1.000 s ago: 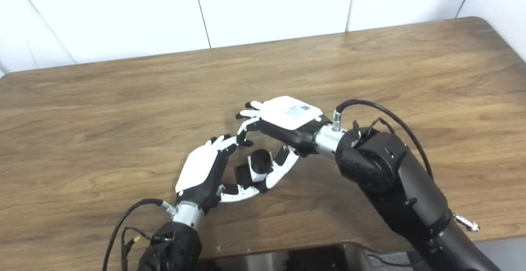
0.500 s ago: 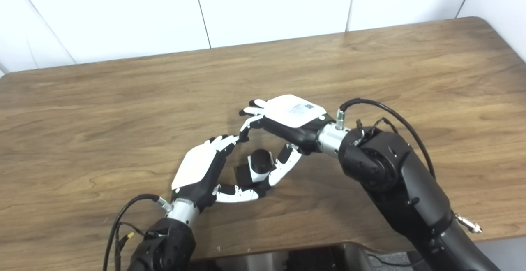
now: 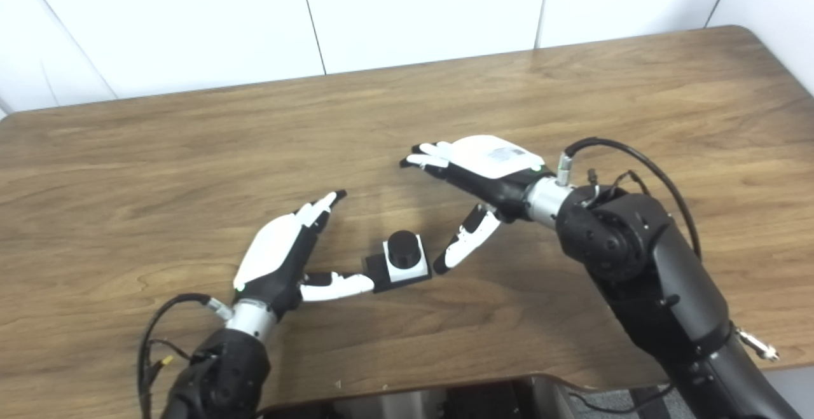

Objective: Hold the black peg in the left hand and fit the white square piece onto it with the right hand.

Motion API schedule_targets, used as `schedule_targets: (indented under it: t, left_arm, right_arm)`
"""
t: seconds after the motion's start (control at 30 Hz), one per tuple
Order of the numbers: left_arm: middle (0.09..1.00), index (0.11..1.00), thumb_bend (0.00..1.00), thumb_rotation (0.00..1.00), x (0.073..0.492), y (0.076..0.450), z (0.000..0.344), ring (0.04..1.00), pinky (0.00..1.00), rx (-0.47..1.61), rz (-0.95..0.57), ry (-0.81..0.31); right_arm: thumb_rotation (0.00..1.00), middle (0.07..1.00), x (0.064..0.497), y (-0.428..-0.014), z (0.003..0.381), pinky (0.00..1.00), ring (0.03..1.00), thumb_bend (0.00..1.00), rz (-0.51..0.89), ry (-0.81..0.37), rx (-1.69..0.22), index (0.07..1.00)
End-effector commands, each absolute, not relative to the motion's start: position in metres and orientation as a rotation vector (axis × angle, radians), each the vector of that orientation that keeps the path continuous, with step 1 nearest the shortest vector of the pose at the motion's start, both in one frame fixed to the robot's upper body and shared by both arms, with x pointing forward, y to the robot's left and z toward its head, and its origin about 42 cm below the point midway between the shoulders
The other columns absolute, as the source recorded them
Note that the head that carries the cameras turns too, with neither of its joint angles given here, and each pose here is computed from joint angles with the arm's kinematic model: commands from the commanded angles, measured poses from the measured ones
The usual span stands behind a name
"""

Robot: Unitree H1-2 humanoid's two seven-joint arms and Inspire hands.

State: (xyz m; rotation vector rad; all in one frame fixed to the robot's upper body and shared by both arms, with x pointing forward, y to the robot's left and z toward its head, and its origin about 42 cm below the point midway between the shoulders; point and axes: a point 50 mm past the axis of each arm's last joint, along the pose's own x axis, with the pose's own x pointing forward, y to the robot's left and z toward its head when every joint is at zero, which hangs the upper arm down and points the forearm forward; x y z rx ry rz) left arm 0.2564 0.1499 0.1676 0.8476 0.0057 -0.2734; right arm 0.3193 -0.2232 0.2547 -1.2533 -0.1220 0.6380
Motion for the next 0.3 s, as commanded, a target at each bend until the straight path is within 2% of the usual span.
schedule_targets:
  t: [0.0, 0.07, 0.13, 0.17, 0.2, 0.27]
  left_arm:
    - [0.961, 0.96, 1.0, 0.6, 0.261, 0.159, 0.184, 0.975, 0.96, 0.771, -0.205, -0.054]
    - [0.978, 0.978, 0.98, 0.64, 0.261, 0.17, 0.181, 0.985, 0.95, 0.677, -0.182, -0.034]
    - [0.99, 0.995, 0.88, 0.76, 0.261, 0.18, 0.179, 0.969, 0.89, 0.607, -0.164, -0.038]
    - [0.996, 0.998, 0.8, 0.82, 0.261, 0.186, 0.178, 0.964, 0.88, 0.572, -0.155, -0.042]
    - [0.999, 1.0, 0.7, 0.92, 0.261, 0.19, 0.177, 0.957, 0.84, 0.539, -0.147, -0.048]
    - [1.0, 1.0, 0.58, 0.98, 0.26, 0.198, 0.173, 0.984, 0.91, 0.441, -0.116, -0.047]
  right_arm:
    - [0.46, 1.0, 0.323, -0.235, 0.268, 0.98, 1.0, 1.0, 0.565, -0.154, -1.237, 0.98]
    - [0.48, 1.0, 0.322, -0.243, 0.264, 0.96, 1.0, 1.0, 0.531, -0.146, -1.18, 0.978]
    - [0.53, 1.0, 0.321, -0.252, 0.256, 0.97, 1.0, 1.0, 0.501, -0.132, -1.101, 0.986]
    - [0.59, 1.0, 0.32, -0.257, 0.251, 0.95, 1.0, 0.98, 0.489, -0.122, -1.056, 0.995]
    - [0.7, 1.0, 0.319, -0.26, 0.246, 0.92, 1.0, 0.89, 0.479, -0.114, -1.012, 0.999]
    - [0.79, 1.0, 0.317, -0.266, 0.233, 0.89, 0.993, 0.82, 0.449, -0.09, -0.896, 1.0]
